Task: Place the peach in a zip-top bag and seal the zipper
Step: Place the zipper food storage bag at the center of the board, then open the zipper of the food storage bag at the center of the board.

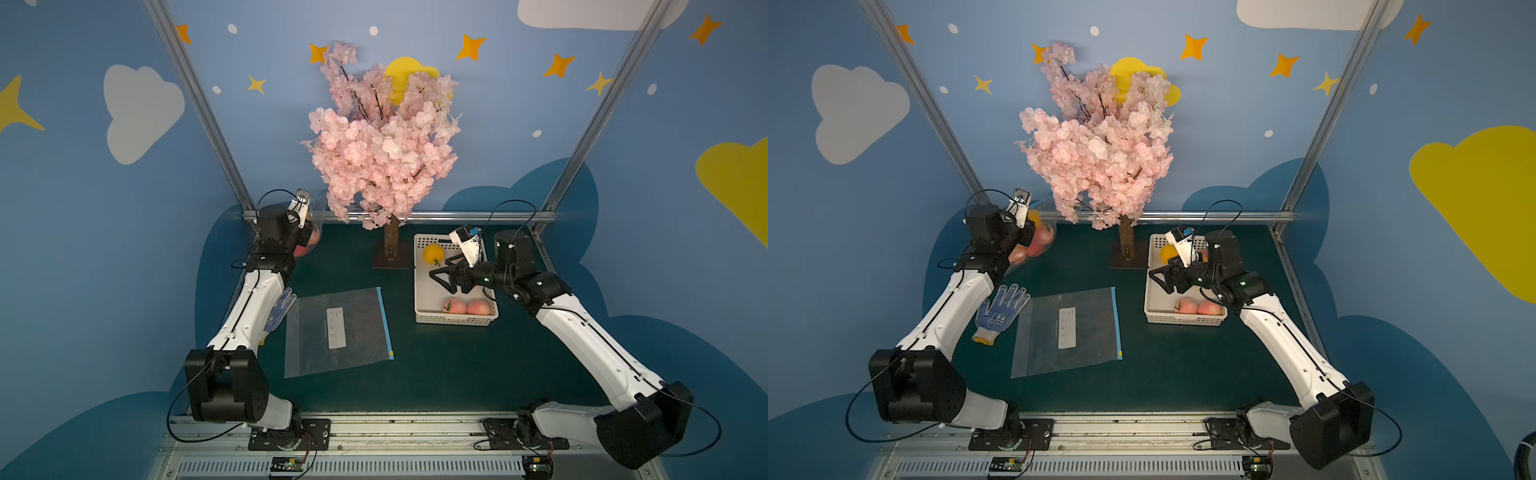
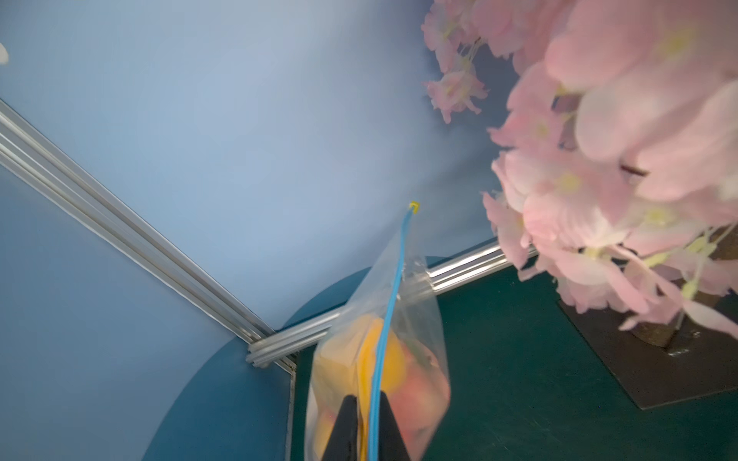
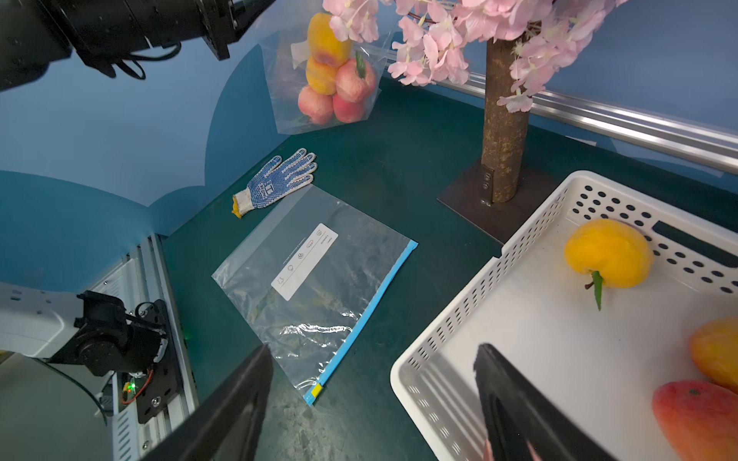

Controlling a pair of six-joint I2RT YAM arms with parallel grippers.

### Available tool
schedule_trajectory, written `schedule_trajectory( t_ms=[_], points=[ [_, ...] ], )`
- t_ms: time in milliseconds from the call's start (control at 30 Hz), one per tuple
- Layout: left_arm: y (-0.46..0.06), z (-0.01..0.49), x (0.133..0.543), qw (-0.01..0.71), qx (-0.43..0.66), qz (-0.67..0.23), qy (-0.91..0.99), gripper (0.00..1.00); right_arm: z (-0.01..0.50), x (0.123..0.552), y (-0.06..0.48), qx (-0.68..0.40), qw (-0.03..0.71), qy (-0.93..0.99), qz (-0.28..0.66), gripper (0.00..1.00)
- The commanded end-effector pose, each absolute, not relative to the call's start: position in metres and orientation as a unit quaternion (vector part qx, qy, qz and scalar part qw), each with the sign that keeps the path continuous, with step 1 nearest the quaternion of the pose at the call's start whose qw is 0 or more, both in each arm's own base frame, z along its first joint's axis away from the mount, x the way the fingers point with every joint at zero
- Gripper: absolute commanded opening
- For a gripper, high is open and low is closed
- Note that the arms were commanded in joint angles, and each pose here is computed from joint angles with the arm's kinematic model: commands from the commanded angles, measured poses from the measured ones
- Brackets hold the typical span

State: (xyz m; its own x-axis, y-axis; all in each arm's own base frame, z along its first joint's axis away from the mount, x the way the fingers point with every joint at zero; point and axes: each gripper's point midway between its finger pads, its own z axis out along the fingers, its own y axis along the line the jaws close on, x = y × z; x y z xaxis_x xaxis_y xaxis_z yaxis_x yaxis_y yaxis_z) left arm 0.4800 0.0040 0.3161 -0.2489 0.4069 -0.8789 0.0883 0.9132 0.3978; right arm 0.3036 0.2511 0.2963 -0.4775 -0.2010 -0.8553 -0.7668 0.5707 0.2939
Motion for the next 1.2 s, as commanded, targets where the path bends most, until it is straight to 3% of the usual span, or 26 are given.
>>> schedule_trajectory(
  t_ms=[0, 67, 167, 267, 467, 600, 733, 1000, 1167],
  points=[
    [-0.016, 0.281, 0.461, 0.572, 0.163, 0.084, 0.799, 0.2, 0.288, 0.302, 0.265, -0.29, 0.385, 0.787, 0.386, 0.82],
    [-0.034, 0.248, 0.444, 0.544, 0.179, 0.057, 0.818, 0.29, 0.281, 0.298, 0.274, -0.293, 0.364, 0.787, 0.403, 0.81],
    [-0.057, 0.216, 0.422, 0.514, 0.179, 0.011, 0.839, 0.58, 0.268, 0.294, 0.288, -0.291, 0.336, 0.794, 0.415, 0.81],
    [-0.076, 0.213, 0.402, 0.503, 0.172, -0.034, 0.846, 0.75, 0.251, 0.294, 0.298, -0.285, 0.328, 0.812, 0.391, 0.82],
    [-0.086, 0.265, 0.358, 0.524, 0.084, -0.139, 0.836, 0.94, 0.236, 0.294, 0.312, -0.229, 0.315, 0.836, 0.386, 0.78],
    [-0.086, 0.27, 0.322, 0.497, 0.026, -0.19, 0.846, 1.0, 0.22, 0.275, 0.34, -0.229, 0.254, 0.848, 0.405, 0.75],
    [-0.075, 0.238, 0.295, 0.44, -0.036, -0.187, 0.877, 1.0, 0.192, 0.263, 0.359, -0.213, 0.189, 0.878, 0.385, 0.73],
    [-0.065, 0.181, 0.257, 0.382, -0.137, -0.214, 0.888, 1.0, 0.133, 0.248, 0.375, -0.195, 0.155, 0.93, 0.272, 0.77],
    [-0.1, 0.155, 0.243, 0.31, -0.123, -0.306, 0.892, 1.0, 0.097, 0.234, 0.381, -0.191, 0.07, 0.951, 0.233, 0.73]
  ],
)
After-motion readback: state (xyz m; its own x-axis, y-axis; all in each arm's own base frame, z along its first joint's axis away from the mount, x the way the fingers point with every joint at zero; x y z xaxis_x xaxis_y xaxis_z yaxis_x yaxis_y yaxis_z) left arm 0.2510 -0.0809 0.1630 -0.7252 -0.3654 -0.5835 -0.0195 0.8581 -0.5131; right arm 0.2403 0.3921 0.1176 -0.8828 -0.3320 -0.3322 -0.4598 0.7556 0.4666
